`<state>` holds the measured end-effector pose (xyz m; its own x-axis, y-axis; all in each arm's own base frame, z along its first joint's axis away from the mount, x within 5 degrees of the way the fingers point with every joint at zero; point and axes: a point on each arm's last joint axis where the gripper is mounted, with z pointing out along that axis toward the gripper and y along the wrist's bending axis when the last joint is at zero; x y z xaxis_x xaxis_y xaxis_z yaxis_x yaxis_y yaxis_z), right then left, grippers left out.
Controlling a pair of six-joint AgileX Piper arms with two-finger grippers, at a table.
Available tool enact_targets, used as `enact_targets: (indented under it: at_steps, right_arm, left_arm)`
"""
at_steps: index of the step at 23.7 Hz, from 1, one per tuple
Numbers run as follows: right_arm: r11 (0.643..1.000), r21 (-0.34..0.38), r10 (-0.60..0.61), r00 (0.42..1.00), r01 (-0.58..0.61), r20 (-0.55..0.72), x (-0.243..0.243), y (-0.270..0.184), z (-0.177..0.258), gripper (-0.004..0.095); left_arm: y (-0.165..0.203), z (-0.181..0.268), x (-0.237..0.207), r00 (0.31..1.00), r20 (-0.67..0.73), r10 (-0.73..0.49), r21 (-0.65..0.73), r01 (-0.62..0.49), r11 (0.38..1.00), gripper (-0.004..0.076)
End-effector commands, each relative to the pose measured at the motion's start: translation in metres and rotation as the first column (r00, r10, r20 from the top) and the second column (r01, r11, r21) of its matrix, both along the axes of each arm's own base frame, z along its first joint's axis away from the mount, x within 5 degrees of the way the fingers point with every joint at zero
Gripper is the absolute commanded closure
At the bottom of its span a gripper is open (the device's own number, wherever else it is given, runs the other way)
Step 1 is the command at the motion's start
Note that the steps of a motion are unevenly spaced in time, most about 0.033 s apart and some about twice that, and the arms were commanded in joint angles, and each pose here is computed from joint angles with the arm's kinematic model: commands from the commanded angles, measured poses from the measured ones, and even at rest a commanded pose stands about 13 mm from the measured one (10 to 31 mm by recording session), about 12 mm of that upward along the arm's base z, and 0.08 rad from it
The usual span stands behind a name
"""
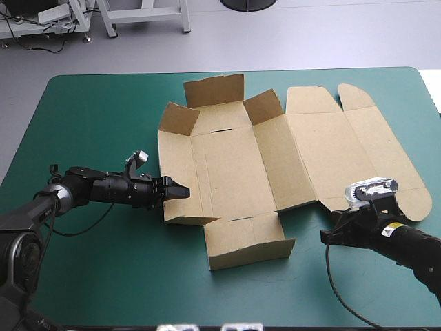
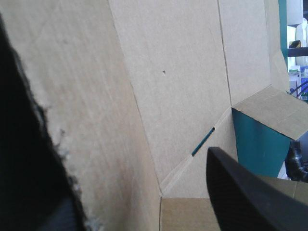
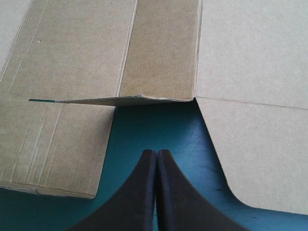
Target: Fold the box
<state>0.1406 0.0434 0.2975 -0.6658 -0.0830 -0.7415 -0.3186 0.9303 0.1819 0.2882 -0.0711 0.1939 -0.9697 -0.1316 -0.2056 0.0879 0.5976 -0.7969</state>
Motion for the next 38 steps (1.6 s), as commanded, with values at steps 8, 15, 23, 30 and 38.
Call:
enact_targets:
  at_steps: [8, 15, 23, 30, 38]
  right_arm:
    - [1.0, 0.024, -0.015, 0.998, 0.013, 0.058, 0.003, 0.0, 0.013, 0.0928]
    - [1.0, 0.027, -0.013, 0.999, 0.012, 0.043, 0.002, 0.0, 0.012, 0.0928]
    - [1.0, 0.018, -0.01, 0.999, 0.009, 0.039, 0.002, 0.0, 0.012, 0.0928]
    - [1.0, 0.014, -0.008, 0.999, 0.007, 0.036, 0.002, 0.0, 0.011, 0.0928]
    - [1.0, 0.01, 0.004, 1.0, -0.004, 0.009, 0.0, 0.0, 0.009, 0.0928]
  left_arm:
    - [-0.003, 0.02, -0.003, 0.99, 0.107, -0.096, -0.029, 0.1, 0.995, 0.0729]
    - [0.015, 0.03, -0.015, 0.979, 0.09, -0.18, 0.164, 0.164, 0.973, 0.0729]
    - [0.043, 0.134, -0.008, 0.917, 0.288, -0.275, 0.432, 0.132, 0.892, 0.0729]
    - [0.037, 0.171, -0.015, 0.824, 0.386, -0.415, 0.645, 0.08, 0.76, 0.0729]
    - [0.008, 0.171, -0.016, 0.702, 0.336, -0.628, 0.828, 0.099, 0.553, 0.0729]
